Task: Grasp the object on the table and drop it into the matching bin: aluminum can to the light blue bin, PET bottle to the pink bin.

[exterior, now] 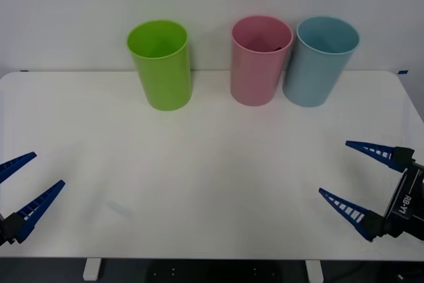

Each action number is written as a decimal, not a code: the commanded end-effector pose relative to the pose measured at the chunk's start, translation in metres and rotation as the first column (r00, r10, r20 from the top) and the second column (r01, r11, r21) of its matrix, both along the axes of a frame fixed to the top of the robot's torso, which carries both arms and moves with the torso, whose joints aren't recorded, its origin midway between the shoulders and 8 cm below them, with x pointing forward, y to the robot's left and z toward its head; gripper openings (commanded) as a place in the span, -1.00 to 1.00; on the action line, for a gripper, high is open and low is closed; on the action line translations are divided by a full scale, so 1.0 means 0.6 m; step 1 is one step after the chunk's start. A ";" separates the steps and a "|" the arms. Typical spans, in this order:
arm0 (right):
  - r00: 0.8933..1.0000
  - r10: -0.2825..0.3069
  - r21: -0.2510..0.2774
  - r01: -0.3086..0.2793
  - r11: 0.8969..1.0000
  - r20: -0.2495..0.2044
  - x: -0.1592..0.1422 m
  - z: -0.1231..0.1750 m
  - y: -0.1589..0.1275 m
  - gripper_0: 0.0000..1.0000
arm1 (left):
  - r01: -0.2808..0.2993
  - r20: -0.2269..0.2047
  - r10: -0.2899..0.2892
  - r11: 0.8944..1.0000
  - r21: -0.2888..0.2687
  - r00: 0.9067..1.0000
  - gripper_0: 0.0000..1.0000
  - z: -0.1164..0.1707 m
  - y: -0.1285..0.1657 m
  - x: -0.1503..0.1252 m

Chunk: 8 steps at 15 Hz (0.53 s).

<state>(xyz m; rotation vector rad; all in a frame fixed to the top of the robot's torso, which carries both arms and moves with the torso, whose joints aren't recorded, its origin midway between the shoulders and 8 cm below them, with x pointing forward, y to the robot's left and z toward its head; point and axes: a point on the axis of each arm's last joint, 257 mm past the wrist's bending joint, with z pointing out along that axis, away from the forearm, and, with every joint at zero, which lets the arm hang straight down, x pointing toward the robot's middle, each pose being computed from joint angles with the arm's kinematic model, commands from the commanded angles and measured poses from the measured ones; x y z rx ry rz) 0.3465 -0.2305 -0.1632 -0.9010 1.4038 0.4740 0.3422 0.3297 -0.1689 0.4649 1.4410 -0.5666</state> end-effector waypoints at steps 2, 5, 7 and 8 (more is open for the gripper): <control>0.999 0.024 -0.030 -0.025 0.999 -0.033 -0.017 -0.013 -0.007 1.00 | 0.000 0.000 0.000 1.000 0.000 1.000 1.00 0.000 0.000 0.000; 0.997 0.044 -0.051 -0.047 0.998 -0.065 -0.033 -0.027 -0.011 1.00 | 0.000 0.000 0.000 1.000 0.000 1.000 1.00 0.000 0.000 0.000; 0.995 0.062 -0.067 -0.067 0.995 -0.082 -0.044 -0.038 -0.009 1.00 | 0.000 0.000 0.000 1.000 0.000 1.000 1.00 0.000 0.000 0.000; 0.994 0.066 -0.073 -0.073 0.995 -0.086 -0.046 -0.041 -0.008 1.00 | 0.000 0.000 0.000 1.000 0.000 1.000 1.00 0.000 0.000 0.000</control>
